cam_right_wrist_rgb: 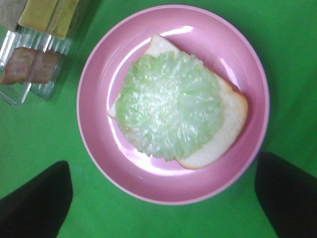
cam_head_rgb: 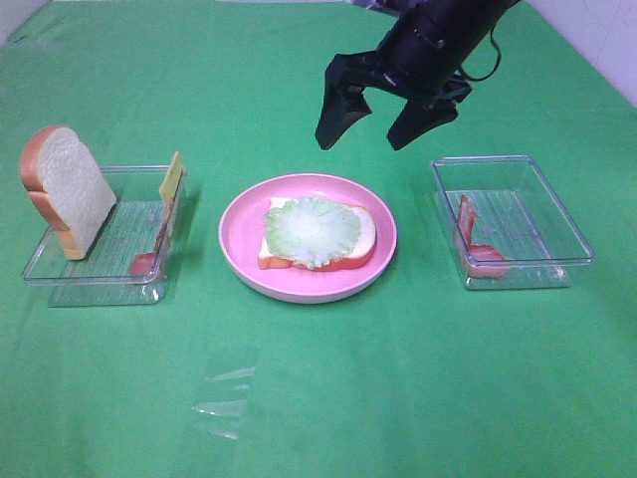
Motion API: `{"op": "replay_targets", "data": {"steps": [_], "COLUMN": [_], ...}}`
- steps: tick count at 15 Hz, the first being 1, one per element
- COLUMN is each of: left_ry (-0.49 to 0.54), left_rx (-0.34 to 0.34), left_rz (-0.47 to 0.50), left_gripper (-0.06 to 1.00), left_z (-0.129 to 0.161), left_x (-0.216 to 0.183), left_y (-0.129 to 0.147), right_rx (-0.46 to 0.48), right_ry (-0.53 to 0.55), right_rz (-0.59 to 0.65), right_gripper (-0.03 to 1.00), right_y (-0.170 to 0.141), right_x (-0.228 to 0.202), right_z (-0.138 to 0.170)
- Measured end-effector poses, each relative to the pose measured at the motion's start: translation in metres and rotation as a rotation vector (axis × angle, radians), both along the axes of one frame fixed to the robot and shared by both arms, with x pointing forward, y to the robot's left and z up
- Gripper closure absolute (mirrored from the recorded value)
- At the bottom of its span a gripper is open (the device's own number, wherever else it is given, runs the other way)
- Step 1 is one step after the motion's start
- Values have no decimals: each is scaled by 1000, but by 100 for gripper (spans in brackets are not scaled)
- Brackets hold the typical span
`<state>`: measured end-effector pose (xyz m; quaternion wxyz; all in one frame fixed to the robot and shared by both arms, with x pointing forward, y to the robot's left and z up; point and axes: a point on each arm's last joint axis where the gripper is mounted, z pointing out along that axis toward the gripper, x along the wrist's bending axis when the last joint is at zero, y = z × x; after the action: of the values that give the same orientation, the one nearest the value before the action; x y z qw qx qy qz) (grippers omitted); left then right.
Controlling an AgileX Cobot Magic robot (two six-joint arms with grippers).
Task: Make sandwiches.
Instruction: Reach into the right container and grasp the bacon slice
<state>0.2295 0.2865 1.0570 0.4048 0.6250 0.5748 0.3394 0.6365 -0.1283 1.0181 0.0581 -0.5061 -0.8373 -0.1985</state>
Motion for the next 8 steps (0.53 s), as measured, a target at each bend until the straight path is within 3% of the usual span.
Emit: {"op": "replay_targets", "data": {"steps": [2,5,8], "left_ry": [0,0,0], "left_rx": [0,0,0], "left_rz": [0,0,0], "left_gripper": [-3,-3,-3], "left_z": [0,0,0], "left_x": [0,0,0], "left_y": [0,0,0], "right_rx": [-82,-277,-311], "right_ry": [10,51,52], "right_rz": [-29,-119,-198], "right_gripper": [1,1,1], "right_y": [-10,-30,-45], "right_x": [-9,-16,-11], "right_z": [15,21,21]}}
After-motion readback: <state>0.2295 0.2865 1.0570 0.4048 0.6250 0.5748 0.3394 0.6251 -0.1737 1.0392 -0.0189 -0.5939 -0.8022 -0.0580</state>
